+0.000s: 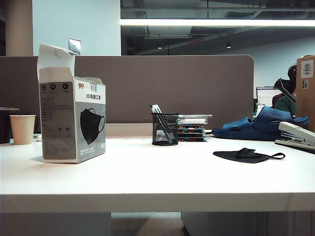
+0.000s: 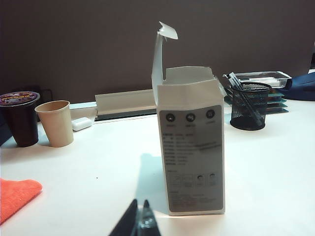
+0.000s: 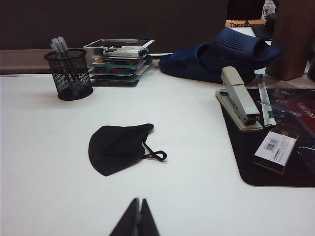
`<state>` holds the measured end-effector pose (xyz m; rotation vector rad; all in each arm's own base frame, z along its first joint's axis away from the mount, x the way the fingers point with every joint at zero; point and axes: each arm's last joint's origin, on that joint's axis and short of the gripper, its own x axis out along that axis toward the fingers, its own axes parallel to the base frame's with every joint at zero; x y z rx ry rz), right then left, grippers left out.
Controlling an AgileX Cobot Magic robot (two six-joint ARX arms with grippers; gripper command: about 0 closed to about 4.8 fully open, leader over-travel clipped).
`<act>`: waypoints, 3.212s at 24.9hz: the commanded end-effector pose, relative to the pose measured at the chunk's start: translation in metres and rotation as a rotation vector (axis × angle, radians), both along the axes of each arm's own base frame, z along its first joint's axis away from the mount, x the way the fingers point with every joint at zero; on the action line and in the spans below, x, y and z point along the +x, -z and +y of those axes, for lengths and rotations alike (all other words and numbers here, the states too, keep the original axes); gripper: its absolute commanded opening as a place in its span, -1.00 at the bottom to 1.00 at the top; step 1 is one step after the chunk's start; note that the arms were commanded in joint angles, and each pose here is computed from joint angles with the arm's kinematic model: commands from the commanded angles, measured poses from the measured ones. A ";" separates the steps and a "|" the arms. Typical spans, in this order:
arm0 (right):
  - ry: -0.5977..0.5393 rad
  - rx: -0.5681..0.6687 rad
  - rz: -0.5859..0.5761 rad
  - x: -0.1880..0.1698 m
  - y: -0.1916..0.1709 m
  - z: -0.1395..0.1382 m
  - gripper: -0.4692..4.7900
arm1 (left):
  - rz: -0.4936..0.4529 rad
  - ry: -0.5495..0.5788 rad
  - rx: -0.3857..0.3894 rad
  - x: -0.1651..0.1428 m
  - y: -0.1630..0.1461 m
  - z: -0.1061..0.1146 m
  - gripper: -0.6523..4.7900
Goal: Put the mask into the mask box.
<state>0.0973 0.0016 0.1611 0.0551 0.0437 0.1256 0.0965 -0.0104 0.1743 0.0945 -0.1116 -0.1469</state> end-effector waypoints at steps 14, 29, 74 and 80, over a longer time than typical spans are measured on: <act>-0.001 0.000 -0.025 -0.001 -0.003 0.000 -0.84 | 0.010 0.027 0.001 0.000 0.000 -0.001 -0.78; -0.082 0.027 -0.136 -0.014 -0.053 0.003 -0.84 | -0.007 0.245 0.022 -0.002 -0.002 -0.007 -0.78; -0.307 -0.060 0.759 0.249 -0.098 0.051 1.00 | 0.023 0.433 -0.046 -0.005 -0.002 -0.011 -0.78; -0.309 -0.059 0.882 0.287 -0.056 0.057 1.00 | 0.023 0.434 -0.045 -0.005 -0.002 -0.011 -0.78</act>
